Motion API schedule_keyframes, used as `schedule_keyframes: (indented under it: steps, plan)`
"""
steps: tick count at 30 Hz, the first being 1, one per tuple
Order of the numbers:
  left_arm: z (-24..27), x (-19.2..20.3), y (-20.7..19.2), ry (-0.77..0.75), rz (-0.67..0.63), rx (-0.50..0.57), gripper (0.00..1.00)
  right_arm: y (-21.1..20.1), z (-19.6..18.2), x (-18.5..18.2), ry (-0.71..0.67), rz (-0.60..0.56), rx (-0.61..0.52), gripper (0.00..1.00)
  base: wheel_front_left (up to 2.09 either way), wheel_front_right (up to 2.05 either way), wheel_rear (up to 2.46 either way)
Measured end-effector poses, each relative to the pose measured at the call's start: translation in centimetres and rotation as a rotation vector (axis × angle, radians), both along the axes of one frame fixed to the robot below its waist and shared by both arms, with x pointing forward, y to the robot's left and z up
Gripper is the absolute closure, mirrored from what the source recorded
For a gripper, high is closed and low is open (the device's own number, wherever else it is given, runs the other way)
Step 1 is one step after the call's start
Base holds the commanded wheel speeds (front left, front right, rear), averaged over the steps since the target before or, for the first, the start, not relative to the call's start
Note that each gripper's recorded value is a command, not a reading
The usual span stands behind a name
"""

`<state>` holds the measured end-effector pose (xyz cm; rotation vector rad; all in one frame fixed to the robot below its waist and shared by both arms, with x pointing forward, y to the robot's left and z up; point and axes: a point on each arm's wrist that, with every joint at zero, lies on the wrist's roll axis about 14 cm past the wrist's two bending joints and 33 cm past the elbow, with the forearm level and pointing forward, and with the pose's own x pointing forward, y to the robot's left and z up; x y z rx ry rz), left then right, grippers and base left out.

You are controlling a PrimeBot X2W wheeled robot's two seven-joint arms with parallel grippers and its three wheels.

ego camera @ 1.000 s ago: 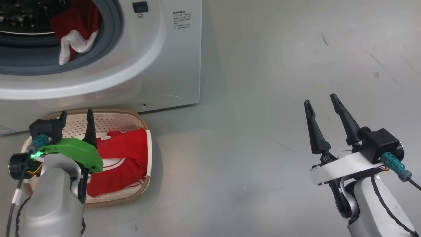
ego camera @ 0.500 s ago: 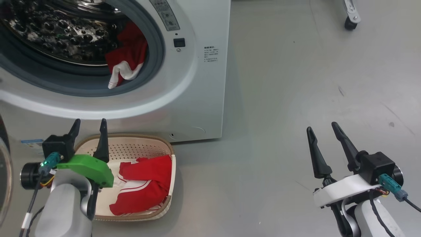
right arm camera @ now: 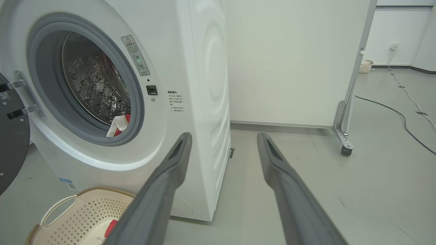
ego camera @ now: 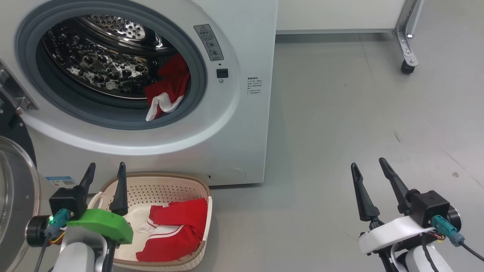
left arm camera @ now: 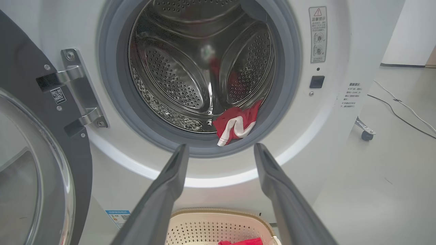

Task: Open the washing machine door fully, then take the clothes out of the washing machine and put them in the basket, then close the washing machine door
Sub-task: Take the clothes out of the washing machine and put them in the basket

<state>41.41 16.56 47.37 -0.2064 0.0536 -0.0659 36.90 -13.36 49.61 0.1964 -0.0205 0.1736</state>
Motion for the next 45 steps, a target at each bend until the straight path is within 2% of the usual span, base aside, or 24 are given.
schedule_keyframes:
  steps: [21, 29, 45]
  plan:
    - [0.5, -2.5, -1.8, -0.032, -0.048, -0.026, 0.00, -0.1, 0.8, -1.4, -0.021, -0.008, 0.012, 0.00, 0.00, 0.00, 0.00]
    - [0.5, -2.9, -2.6, -0.035, -0.072, -0.027, 0.00, -1.5, 0.9, -1.2, -0.024, -0.069, 0.005, 0.00, 0.00, 0.00, 0.00]
    - [0.7, -3.0, -3.0, -0.044, -0.085, -0.029, 0.00, -1.5, 1.2, -1.3, -0.031, -0.073, 0.009, 0.00, 0.00, 0.00, 0.00]
